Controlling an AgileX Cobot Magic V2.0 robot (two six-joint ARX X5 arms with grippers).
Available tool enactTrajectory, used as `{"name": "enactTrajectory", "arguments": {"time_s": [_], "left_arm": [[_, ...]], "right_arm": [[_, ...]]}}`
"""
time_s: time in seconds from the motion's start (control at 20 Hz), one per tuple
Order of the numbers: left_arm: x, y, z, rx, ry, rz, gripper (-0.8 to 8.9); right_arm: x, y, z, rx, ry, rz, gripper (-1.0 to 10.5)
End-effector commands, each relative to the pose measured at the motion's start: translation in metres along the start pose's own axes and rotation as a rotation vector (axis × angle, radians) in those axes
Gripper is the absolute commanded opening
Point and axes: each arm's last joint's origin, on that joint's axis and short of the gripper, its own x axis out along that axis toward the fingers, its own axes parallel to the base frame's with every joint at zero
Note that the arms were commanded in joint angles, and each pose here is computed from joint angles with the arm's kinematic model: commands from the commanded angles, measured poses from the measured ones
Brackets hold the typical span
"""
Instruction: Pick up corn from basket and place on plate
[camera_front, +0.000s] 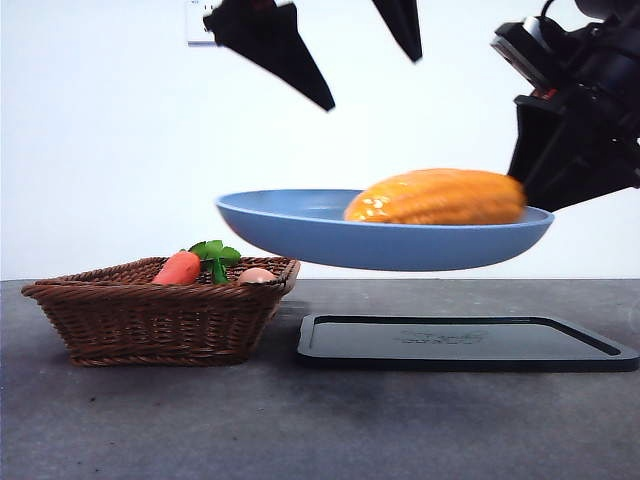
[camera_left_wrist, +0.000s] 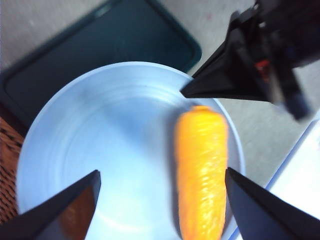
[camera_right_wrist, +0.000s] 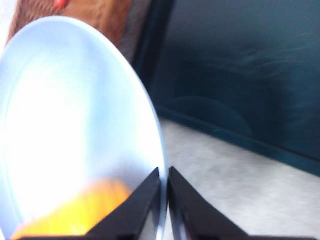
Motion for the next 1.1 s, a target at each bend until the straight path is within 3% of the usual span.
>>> {"name": "enactTrajectory", "arguments": {"time_s": [0.05, 0.45, 0.85, 1.1], "left_arm": [[-0.016, -0.005, 0.006, 0.031, -0.052, -0.012, 4.04], [-0.054, -0.009, 0.002, 0.037, -0.142, -0.028, 4.04], [-0.068, -0.010, -0.001, 0.016, -0.171, -0.036, 4.04], [-0.068, -0.010, -0.002, 0.014, -0.158, -0.033, 4.04]], "right_arm": [[-0.004, -0.003, 0.008, 0.015, -0.036, 0.000, 0.0], [0.000, -0.044, 0.029, 0.100, -0.102, -0.060, 0.0], [0.034, -0.083, 0.073, 0.149, -0.071, -0.110, 0.0], [0.054, -0.100, 0.078, 0.164, -0.033, -0.154, 0.0]]}}
